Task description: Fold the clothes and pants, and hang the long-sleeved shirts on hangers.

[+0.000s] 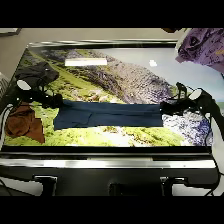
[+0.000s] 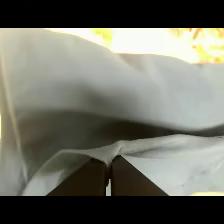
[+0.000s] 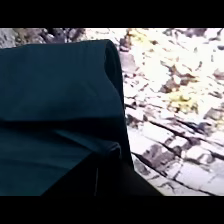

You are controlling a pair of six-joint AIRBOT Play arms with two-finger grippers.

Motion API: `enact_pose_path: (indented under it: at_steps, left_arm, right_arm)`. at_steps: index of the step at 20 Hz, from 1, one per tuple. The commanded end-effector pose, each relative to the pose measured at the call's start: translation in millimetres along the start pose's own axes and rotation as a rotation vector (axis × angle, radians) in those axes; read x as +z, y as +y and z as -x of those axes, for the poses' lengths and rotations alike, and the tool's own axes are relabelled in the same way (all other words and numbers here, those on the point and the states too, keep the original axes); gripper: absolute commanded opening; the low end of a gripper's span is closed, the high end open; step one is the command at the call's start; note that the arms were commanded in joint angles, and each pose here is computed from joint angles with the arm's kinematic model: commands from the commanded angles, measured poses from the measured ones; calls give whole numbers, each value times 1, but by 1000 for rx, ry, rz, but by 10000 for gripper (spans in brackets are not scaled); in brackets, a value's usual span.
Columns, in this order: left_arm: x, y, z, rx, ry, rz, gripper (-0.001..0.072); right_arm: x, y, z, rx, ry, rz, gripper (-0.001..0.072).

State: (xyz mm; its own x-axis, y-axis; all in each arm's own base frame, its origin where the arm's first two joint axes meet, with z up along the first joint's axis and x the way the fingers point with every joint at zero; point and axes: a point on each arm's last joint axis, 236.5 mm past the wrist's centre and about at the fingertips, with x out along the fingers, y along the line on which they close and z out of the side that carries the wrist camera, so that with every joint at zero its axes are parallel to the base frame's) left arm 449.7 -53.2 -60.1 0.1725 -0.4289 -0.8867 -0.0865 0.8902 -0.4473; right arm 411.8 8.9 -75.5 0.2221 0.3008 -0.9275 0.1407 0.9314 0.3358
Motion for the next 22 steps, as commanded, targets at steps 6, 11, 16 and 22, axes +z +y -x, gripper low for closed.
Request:
enact_pose_path:
  at_steps: [6,11,16,22]
  left_arm:
    - [20,-4,-8,-7,11,-10,619]
    - [32,-6,28,3,-62,-10,619]
    - [31,-10,32,0,-63,6,619]
    - [28,-16,30,-12,-54,4,619]
  right_arm:
    - [20,-12,25,7,22,-90,484]
    - [17,-33,35,245,57,-244,547]
    - [-5,-10,-8,387,179,-269,609]
    - [-18,29,-44,374,248,-190,360]
